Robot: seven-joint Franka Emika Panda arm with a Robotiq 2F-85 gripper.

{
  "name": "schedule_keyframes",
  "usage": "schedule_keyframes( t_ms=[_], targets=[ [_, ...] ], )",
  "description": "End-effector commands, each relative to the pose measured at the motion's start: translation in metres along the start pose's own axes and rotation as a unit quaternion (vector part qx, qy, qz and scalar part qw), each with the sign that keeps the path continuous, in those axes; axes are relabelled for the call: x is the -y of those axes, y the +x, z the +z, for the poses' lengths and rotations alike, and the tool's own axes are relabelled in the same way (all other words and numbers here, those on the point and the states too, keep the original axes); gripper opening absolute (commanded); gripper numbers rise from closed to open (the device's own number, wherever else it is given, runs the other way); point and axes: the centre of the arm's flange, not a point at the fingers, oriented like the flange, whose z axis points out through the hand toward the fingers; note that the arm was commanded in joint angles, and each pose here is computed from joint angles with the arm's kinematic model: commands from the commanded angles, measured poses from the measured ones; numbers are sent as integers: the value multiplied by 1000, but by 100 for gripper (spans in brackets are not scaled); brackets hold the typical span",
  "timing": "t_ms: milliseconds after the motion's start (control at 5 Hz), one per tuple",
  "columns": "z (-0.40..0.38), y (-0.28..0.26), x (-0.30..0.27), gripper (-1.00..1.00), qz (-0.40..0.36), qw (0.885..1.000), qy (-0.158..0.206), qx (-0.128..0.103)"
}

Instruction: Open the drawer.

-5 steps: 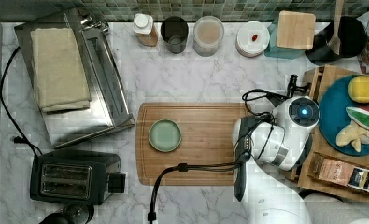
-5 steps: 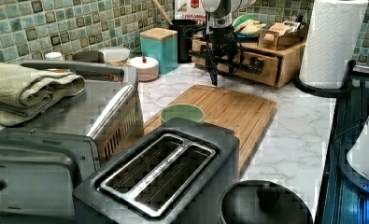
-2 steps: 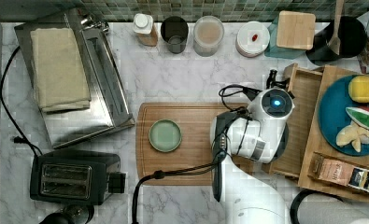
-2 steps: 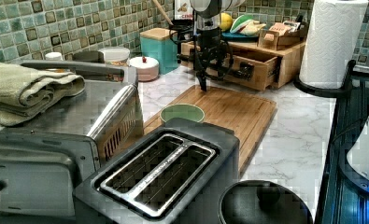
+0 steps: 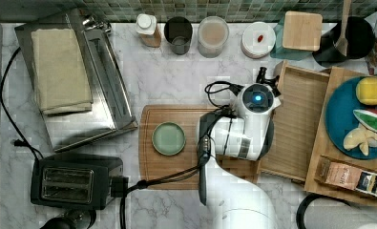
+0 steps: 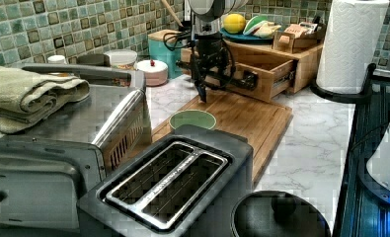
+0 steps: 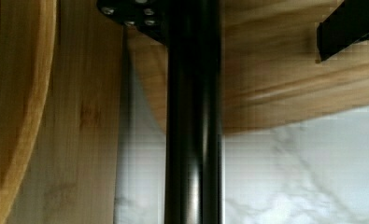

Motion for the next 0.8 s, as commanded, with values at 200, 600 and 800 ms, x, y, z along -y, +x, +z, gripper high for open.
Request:
schedule_keyframes(
  t_ms=[200,600,800],
  targets=[
    [-69,-23,144,100,-9,996,52,-67],
    [-63,-27,148,100,17,993,73,-89],
    [-71,-22,155,100,51,994,86,-50]
  ],
)
